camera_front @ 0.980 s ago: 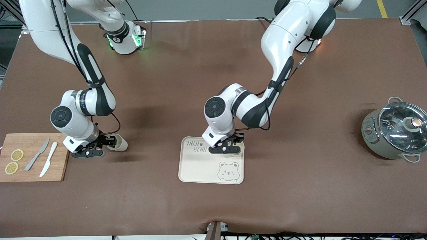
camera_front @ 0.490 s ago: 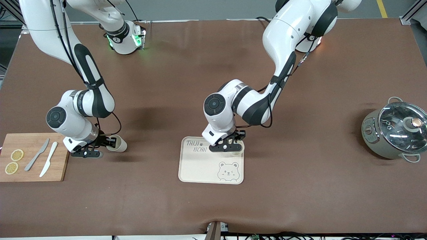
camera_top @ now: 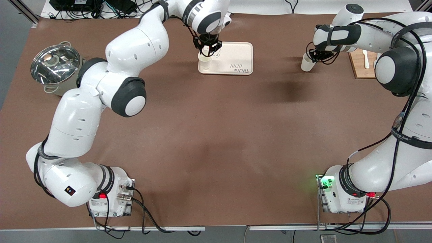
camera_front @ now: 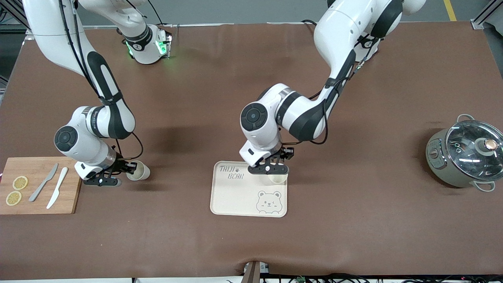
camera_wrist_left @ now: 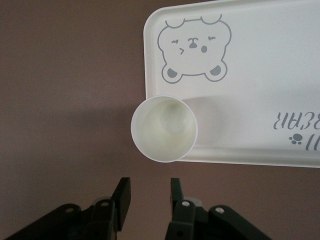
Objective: Place white IKEA cup upright on tray with both arms
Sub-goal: 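Release the cup upright on the tray and raise the left gripper, then carry the second cup with the right gripper onto the tray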
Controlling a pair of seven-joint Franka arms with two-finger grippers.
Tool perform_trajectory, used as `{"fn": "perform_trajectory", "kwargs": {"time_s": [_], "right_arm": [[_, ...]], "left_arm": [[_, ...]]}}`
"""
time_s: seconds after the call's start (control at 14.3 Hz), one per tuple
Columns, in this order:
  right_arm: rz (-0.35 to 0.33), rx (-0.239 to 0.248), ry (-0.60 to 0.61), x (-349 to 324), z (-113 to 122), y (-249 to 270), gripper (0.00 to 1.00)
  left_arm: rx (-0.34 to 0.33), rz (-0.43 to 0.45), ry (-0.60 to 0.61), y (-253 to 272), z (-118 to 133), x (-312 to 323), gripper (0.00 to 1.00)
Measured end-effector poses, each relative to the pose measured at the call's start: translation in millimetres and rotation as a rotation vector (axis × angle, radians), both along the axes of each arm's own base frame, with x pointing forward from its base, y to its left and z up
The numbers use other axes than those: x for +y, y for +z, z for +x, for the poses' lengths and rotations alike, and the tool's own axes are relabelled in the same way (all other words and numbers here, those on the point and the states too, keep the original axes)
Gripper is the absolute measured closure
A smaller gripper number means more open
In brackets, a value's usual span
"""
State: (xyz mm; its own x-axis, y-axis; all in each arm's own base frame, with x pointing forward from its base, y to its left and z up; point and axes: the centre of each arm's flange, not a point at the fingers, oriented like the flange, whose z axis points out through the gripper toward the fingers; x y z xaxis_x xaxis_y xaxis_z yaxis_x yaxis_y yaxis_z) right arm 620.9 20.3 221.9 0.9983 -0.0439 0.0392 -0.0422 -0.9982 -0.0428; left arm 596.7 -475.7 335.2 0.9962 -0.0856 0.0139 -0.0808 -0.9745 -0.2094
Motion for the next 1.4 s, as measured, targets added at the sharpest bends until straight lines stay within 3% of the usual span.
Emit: {"fn": "perform_trajectory", "kwargs": {"time_s": [0.21, 0.56, 0.91, 1.12, 1.4], "right_arm": [[0.000, 0.000, 0.000, 0, 0, 0, 0.96], [0.005, 0.005, 0.002, 1, 2, 8, 0.96], [0.062, 0.141, 0.018, 12, 5, 107, 0.96], [0.083, 0.170, -0.040, 21, 1, 166, 0.96], [0.081, 0.166, -0.121, 72, 1, 188, 0.96]], "left_arm": [[-0.032, -0.032, -0.009, 51, 13, 23, 0.52], [-0.021, -0.054, -0.066, 138, 41, 106, 0.45], [-0.027, -0.060, -0.099, 169, 65, 171, 0.41], [-0.023, -0.082, -0.111, 182, 83, 224, 0.41], [-0.023, -0.097, -0.101, 194, 104, 302, 0.40]]}}
